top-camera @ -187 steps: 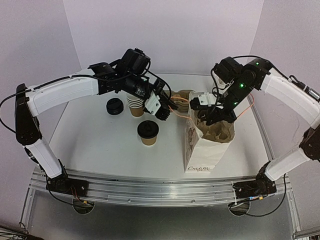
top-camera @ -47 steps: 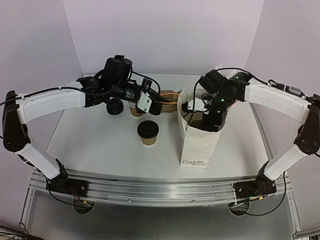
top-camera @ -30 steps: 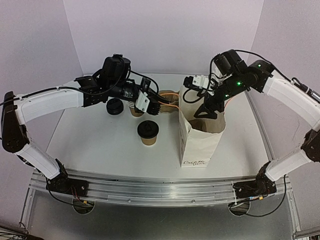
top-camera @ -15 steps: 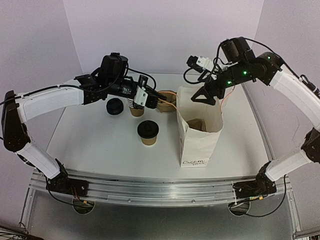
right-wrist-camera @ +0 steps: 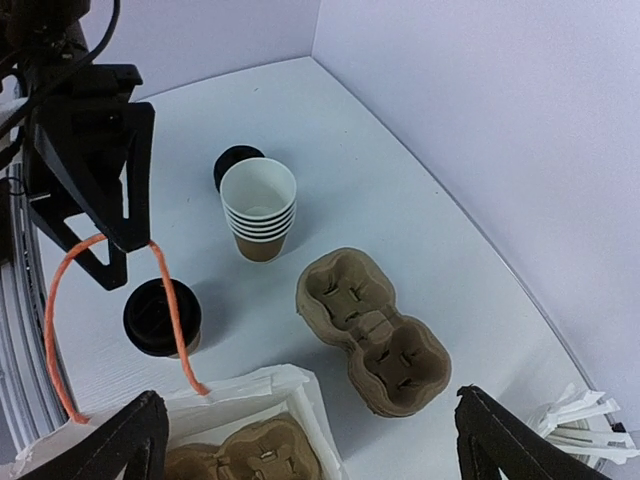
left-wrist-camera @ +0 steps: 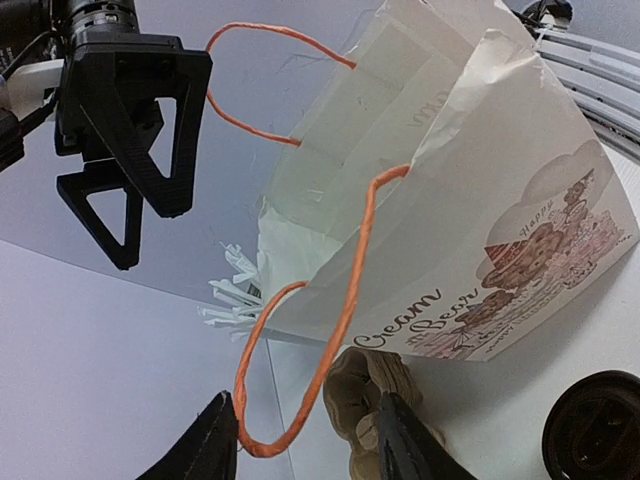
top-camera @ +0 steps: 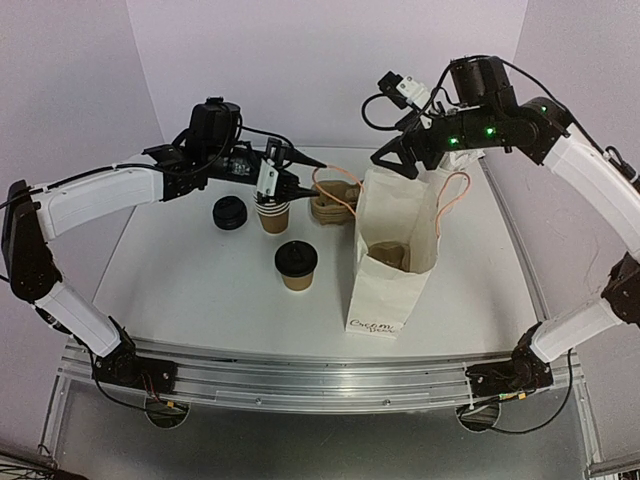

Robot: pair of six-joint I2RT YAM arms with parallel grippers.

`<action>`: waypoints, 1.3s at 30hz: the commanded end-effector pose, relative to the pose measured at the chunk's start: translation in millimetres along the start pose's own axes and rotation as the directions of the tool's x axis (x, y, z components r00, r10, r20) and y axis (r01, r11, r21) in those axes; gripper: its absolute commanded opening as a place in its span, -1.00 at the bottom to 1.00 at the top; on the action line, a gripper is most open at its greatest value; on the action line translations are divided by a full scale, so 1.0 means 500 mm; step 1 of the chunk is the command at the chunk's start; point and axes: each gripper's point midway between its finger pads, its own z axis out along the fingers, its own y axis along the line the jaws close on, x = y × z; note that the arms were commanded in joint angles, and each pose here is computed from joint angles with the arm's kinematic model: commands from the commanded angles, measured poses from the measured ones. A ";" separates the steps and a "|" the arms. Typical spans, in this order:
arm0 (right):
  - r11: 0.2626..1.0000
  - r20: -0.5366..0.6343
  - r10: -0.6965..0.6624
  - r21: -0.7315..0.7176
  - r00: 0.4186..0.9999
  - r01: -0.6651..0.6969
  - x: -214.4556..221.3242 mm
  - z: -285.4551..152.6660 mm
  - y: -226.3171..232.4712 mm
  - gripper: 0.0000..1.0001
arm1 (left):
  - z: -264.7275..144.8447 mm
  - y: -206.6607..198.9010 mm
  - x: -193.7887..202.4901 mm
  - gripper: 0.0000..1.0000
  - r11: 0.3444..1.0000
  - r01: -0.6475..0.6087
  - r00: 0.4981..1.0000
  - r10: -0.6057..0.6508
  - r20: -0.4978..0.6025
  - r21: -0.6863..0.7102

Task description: Pack the takeout coffee

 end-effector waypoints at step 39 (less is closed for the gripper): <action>0.801 0.090 0.515 0.303 0.853 -0.516 -0.045 -0.067 -0.145 0.88 | -0.268 0.087 0.083 0.99 0.946 0.076 0.596 -0.298 -0.746 -0.316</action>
